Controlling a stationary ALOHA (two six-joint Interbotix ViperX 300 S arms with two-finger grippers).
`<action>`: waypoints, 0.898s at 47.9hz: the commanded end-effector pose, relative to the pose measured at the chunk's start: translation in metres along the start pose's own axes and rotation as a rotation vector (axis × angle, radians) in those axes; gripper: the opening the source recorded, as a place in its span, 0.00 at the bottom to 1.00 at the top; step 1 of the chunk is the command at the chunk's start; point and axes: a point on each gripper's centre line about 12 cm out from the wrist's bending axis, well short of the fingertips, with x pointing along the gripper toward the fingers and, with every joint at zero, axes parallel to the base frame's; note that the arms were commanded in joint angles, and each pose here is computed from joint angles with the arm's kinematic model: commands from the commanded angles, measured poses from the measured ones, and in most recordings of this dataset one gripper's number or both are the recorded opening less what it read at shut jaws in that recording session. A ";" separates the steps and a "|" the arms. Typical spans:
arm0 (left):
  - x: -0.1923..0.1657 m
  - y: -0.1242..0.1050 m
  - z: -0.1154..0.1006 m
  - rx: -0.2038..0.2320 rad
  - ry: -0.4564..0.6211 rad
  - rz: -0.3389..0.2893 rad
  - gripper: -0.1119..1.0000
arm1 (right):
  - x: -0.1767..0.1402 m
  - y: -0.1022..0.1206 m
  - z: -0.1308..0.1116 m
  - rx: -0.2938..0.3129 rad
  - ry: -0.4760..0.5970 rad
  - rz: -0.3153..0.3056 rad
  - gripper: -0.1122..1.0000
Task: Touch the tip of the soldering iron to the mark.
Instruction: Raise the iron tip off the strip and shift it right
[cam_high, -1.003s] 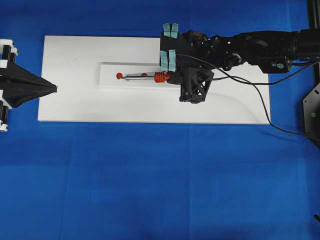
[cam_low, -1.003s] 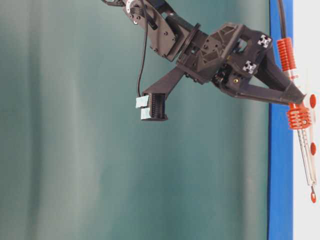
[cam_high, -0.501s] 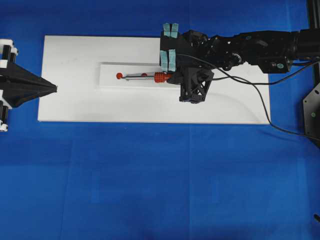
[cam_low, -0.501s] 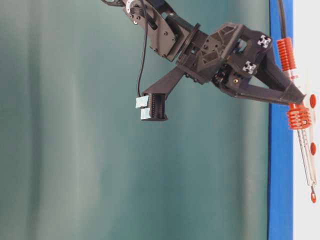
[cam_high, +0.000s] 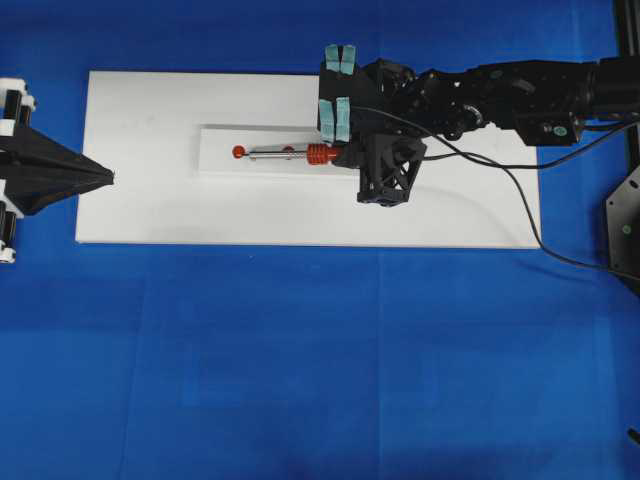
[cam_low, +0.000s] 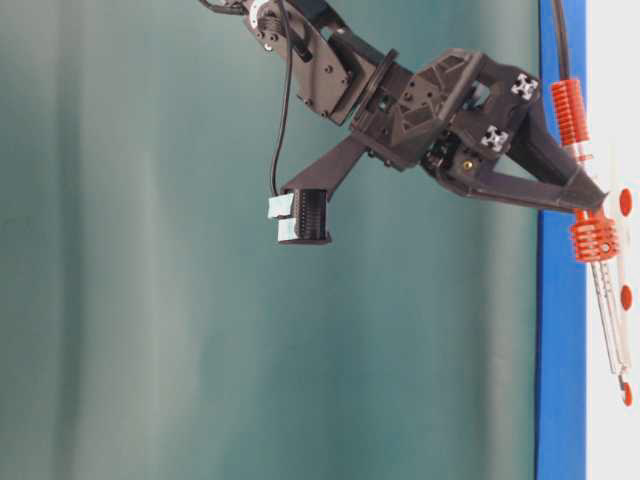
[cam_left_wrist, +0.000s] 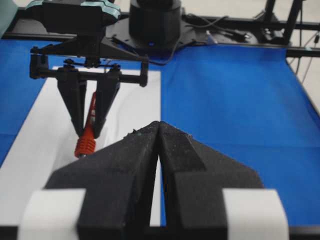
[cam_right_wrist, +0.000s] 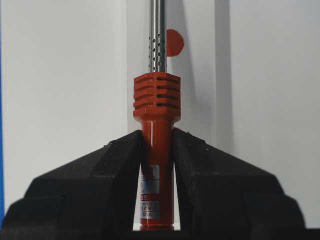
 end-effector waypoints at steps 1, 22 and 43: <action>0.001 -0.001 0.005 0.001 -0.017 -0.003 0.10 | -0.022 0.002 0.023 -0.009 -0.070 0.003 0.16; 0.001 -0.001 0.006 0.003 -0.021 -0.003 0.10 | -0.085 0.011 0.054 -0.071 -0.158 0.022 0.16; 0.001 -0.001 0.007 0.001 -0.029 -0.004 0.10 | -0.087 0.011 0.048 -0.075 -0.150 0.019 0.16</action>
